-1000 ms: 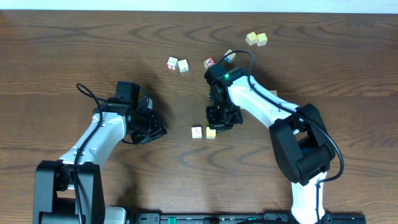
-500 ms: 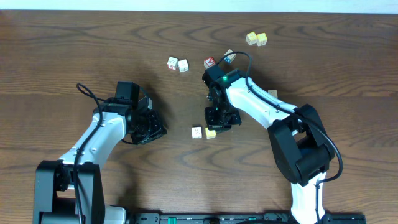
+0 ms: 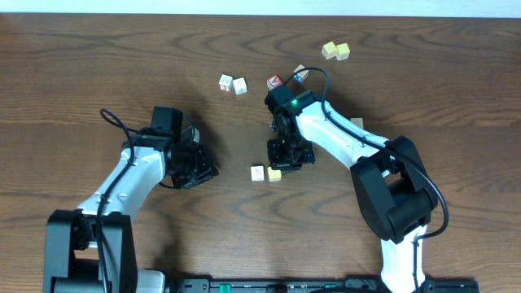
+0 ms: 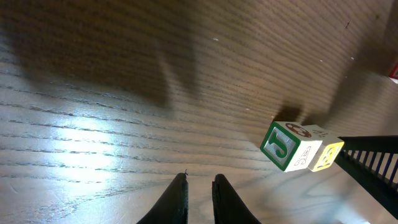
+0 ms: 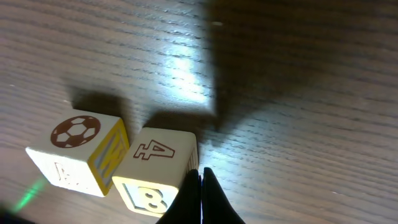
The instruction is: Lift 4 blocks
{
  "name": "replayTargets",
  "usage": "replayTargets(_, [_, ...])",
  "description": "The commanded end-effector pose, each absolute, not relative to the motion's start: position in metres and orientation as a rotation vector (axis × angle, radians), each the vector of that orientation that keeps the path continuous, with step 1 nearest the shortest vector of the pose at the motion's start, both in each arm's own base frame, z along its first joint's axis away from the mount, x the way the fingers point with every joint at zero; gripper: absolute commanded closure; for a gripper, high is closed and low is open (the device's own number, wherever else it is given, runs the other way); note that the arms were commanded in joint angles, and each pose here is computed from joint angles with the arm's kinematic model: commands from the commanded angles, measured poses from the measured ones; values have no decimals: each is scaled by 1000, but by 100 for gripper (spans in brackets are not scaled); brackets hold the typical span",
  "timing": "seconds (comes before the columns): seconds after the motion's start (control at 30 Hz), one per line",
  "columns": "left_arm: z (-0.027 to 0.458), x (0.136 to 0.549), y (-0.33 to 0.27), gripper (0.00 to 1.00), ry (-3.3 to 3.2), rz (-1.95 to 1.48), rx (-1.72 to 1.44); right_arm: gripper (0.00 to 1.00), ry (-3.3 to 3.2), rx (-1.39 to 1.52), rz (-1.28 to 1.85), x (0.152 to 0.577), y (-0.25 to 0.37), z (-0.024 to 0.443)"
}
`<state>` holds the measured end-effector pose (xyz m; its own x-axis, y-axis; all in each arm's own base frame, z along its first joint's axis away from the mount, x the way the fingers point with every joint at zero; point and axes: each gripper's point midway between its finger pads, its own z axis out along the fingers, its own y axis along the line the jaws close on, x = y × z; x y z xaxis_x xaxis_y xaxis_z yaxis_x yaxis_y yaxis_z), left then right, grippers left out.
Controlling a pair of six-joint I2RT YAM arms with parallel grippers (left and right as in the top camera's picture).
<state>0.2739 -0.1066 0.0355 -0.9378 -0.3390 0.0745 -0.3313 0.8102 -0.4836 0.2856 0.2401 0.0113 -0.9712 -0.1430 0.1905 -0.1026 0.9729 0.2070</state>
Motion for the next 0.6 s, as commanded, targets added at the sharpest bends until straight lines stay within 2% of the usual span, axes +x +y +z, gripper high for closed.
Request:
replayTargets(0.0, [40, 279, -106, 84, 2961, -777, -513, 99, -2890, 175, -300, 279, 244, 7])
replayTargets(0.57, [40, 279, -106, 84, 2962, -778, -514, 98, -2887, 170, -318, 274, 255, 7])
